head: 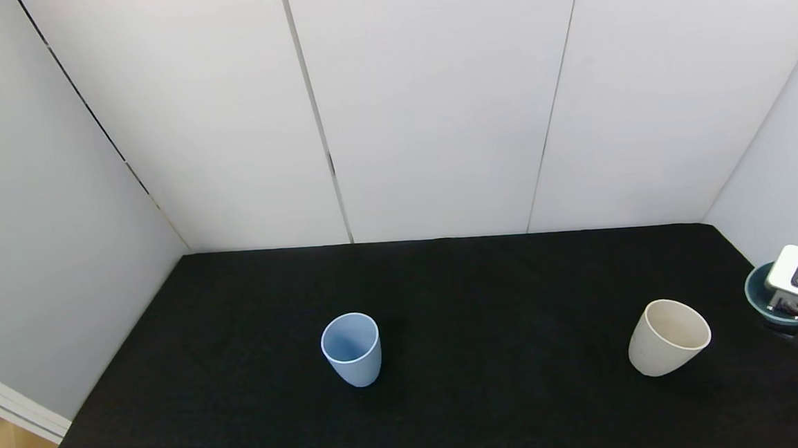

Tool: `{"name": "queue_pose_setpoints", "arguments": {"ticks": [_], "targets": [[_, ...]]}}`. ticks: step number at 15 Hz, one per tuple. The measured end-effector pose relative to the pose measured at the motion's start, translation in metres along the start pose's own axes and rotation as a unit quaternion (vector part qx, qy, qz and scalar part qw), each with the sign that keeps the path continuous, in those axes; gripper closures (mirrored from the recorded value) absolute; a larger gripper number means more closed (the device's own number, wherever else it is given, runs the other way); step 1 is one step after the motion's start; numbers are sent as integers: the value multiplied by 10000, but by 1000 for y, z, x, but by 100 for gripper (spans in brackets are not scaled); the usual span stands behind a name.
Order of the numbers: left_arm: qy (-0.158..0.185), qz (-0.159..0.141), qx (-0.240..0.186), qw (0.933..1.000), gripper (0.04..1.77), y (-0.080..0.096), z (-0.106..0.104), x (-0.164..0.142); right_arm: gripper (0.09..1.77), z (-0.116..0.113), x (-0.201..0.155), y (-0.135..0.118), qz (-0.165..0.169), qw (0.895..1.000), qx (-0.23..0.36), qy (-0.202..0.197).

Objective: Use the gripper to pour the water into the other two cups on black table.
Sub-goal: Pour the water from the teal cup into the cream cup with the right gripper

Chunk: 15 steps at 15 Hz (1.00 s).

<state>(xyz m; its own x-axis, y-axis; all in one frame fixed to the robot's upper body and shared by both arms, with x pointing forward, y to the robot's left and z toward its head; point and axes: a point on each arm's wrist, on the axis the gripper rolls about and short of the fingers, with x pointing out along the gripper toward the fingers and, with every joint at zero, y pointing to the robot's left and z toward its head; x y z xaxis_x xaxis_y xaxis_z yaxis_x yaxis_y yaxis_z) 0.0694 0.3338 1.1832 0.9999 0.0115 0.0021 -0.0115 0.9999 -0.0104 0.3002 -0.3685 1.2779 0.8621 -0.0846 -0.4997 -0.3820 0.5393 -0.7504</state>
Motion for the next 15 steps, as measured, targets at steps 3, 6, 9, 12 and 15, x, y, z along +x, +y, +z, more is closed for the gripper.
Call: {"name": "queue_pose_setpoints", "arguments": {"ticks": [3,6,9,12,15], "targets": [[0,0,2,10000,9,0,0,0,65,5,14,0,-128,9998,-117,135],[0,2,0,10000,9,0,0,0,65,9,33,0,-472,9980,-378,207],[0,2,0,10000,9,0,0,0,65,15,55,6,-904,9943,-531,190],[0,0,0,10000,9,0,0,0,65,15,73,19,-1143,9892,-901,162],[0,0,0,10000,9,0,0,0,65,9,82,33,-1019,9872,-1210,223]]}}
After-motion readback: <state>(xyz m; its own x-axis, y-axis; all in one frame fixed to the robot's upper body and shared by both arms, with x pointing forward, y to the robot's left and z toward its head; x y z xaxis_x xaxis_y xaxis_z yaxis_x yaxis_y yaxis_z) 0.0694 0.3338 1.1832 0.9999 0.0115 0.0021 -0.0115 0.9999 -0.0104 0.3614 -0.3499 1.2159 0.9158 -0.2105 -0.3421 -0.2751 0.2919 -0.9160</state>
